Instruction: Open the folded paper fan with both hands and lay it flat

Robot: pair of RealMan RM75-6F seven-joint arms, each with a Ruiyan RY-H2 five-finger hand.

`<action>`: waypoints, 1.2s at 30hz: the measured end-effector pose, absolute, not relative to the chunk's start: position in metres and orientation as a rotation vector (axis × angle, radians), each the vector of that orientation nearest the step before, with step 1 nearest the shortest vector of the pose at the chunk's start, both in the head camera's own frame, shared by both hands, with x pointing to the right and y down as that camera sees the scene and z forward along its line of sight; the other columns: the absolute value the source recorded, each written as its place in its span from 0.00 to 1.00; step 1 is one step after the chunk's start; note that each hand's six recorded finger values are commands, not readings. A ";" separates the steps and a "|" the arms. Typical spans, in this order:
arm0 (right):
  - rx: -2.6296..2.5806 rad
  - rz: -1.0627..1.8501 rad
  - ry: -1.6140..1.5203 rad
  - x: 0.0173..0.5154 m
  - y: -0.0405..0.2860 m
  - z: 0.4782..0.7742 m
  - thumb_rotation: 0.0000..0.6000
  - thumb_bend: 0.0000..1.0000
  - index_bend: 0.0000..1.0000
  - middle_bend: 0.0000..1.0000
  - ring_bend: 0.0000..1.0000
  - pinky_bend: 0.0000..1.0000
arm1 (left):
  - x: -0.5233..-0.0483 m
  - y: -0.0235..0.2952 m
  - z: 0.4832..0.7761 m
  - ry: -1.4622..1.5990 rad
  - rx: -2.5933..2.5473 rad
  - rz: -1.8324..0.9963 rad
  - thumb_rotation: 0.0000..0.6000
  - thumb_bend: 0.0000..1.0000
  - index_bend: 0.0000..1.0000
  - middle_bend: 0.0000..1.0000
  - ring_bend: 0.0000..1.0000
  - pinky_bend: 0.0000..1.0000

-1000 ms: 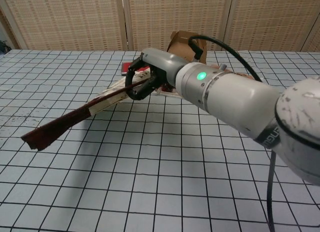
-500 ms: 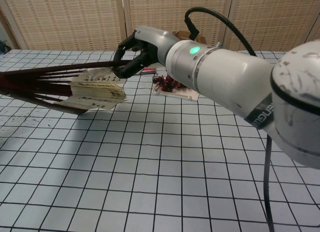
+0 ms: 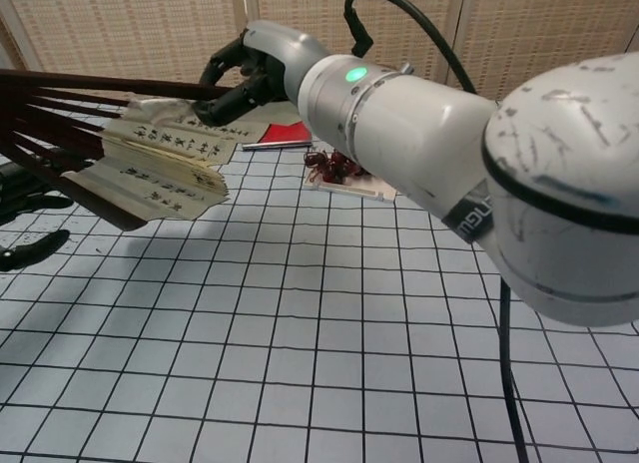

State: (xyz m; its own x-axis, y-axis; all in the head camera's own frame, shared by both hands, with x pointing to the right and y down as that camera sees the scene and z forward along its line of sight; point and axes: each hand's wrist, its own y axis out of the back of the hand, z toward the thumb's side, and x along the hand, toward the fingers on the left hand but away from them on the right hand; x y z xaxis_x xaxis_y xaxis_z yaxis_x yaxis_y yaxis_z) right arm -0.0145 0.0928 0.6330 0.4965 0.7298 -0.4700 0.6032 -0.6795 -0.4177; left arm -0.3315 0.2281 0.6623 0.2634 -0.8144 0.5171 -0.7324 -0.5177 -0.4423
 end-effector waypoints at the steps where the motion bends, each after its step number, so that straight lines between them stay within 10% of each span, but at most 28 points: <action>1: -2.543 0.938 -1.149 -0.017 0.094 0.632 1.00 0.51 0.72 0.10 0.00 0.00 | -0.330 0.226 0.663 1.491 -2.390 -1.092 1.00 0.43 0.02 0.00 0.00 0.08; 10: -2.548 0.919 -1.147 -0.024 0.098 0.627 1.00 0.51 0.72 0.10 0.00 0.00 | -0.319 0.210 0.669 1.687 -2.217 -1.056 1.00 0.43 0.40 0.01 0.00 0.12; 15: -2.527 0.917 -1.168 -0.017 0.092 0.625 1.00 0.51 0.72 0.10 0.00 0.00 | -0.330 0.208 0.670 1.802 -2.118 -1.067 1.00 0.46 0.64 0.19 0.02 0.15; 36: -2.369 0.919 -1.162 0.038 0.069 0.607 1.00 0.51 0.72 0.10 0.00 0.01 | -0.361 0.194 0.665 1.905 -1.912 -1.119 1.00 0.47 0.68 0.30 0.10 0.16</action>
